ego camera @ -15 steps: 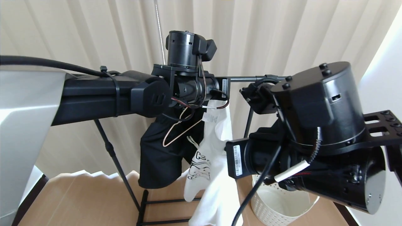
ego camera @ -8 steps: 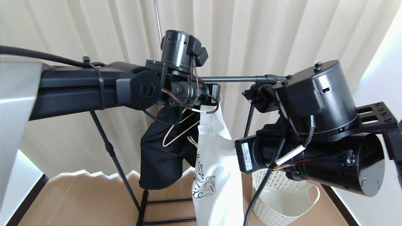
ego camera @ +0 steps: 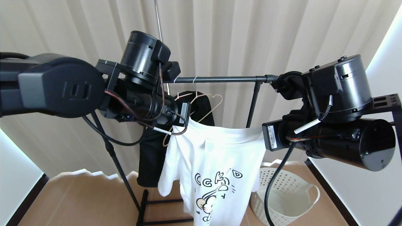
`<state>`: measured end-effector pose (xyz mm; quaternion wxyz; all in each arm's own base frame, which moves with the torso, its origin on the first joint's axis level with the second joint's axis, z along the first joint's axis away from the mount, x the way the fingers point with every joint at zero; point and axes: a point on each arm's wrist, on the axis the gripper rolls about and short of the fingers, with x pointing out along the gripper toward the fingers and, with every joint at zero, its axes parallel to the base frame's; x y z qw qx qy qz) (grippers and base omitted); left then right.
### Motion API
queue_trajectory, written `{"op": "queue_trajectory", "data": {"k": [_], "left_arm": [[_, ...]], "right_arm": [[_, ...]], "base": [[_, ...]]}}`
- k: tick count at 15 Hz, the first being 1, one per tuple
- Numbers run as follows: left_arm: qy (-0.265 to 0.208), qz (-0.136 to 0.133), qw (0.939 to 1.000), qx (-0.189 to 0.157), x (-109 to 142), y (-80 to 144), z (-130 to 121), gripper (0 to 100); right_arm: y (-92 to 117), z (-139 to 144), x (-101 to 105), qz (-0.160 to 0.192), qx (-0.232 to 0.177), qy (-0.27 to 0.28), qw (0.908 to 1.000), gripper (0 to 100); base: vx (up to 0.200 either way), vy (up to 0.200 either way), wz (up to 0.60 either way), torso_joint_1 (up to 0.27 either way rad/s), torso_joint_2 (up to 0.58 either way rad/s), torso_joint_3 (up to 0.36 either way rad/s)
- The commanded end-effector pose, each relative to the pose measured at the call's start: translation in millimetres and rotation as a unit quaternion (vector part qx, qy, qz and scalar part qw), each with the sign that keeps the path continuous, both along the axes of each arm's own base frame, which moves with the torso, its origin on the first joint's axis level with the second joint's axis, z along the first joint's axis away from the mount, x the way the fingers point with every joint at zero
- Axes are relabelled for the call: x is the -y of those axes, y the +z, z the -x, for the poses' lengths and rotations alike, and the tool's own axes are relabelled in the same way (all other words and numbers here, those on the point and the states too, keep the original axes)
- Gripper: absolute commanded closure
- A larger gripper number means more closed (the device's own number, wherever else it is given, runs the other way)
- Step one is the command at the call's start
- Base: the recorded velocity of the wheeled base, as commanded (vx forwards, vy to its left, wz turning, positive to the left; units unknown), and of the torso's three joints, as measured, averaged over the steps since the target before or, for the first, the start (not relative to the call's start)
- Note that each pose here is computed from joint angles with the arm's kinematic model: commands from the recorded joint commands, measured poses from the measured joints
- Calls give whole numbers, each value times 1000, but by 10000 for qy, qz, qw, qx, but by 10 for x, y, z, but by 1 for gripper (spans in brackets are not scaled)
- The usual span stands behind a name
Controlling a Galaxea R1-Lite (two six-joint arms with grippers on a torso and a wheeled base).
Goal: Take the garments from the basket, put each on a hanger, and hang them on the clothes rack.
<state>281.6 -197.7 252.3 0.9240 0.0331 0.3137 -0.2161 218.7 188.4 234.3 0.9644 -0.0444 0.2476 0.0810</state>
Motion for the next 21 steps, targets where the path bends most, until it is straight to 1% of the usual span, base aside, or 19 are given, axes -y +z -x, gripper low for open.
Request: {"op": "queue_trajectory", "data": {"k": [1, 2, 3, 4, 5, 6, 7, 8, 9, 10, 11, 12, 14, 15, 17, 18, 20, 21], "left_arm": [[-151, -103, 9998, -123, -177, -7, 410, 100], [-234, -181, 9993, -244, -170, -81, 491, 100], [-283, -232, 9989, -292, -162, -119, 537, 100], [-390, -301, 9981, -374, -142, -177, 611, 100], [-568, -382, 9964, -494, -113, -257, 730, 100], [-797, -489, 9936, -632, -41, -356, 841, 100], [-953, -550, 9911, -745, 30, -427, 926, 100], [-1063, -544, 9891, -865, 143, -485, 990, 100], [-1077, -548, 9887, -890, 165, -499, 994, 100], [-1241, -417, 9866, -971, 393, -578, 1063, 100], [-1320, -236, 9865, -937, 526, -619, 1082, 100], [-1354, -30, 9869, -882, 656, -665, 1103, 100], [-1214, 382, 9881, -868, 793, -703, 1074, 100], [-1193, 454, 9882, -848, 805, -700, 1072, 100], [-1158, 422, 9888, -841, 784, -703, 1072, 100], [-1084, 391, 9901, -803, 757, -696, 1073, 100], [-682, 302, 9955, -579, 567, -642, 1067, 100], [-504, 324, 9968, -526, 438, -607, 1046, 100]], "right_arm": [[-222, -273, -210, -43, 119, -156, 9998, 100], [-316, -392, -314, -91, 232, -247, 9994, 100], [-339, -445, -361, -176, 300, -275, 9990, 100], [-354, -507, -425, -412, 372, -360, 9978, 100], [-313, -607, -521, -860, 477, -569, 9935, 100], [-272, -681, -583, -1182, 579, -777, 9883, 100], [-229, -723, -630, -1440, 630, -861, 9838, 100], [-174, -760, -664, -1763, 677, -955, 9774, 100], [-169, -768, -671, -1808, 682, -969, 9764, 100], [-87, -838, -735, -2286, 761, -1098, 9643, 100], [-78, -855, -752, -2466, 751, -1153, 9593, 100], [-92, -870, -773, -2561, 733, -1185, 9565, 100], [-71, -870, -782, -2691, 771, -1194, 9526, 100], [-63, -868, -780, -2707, 783, -1201, 9519, 100], [-50, -859, -772, -2704, 793, -1203, 9519, 100], [-35, -858, -762, -2708, 805, -1205, 9517, 100], [59, -845, -642, -2682, 894, -1295, 9504, 100], [117, -845, -554, -2637, 969, -1335, 9504, 100]], "base": [[0, 0, 0, 0, 0, 0], [0, 0, 0, 0, 0, 0], [0, 0, 0, 0, 0, 0], [0, 0, 0, 0, 0, 0], [0, 0, 0, 0, 0, 0], [0, 0, 0, 0, 0, 0], [0, 0, 0, 0, 0, 0], [0, 0, 0, 0, 0, 0], [0, 0, 0, 0, 0, 0], [0, 0, 0, 0, 0, 0], [0, 0, 0, 0, 0, 0], [0, 0, 0, 0, 0, 0], [0, 0, 0, 0, 0, 0], [0, 0, 0, 0, 0, 0], [0, 0, 0, 0, 0, 0], [0, 0, 0, 0, 0, 0], [0, 0, 0, 0, 0, 0], [0, 0, 0, 0, 0, 0]]}}
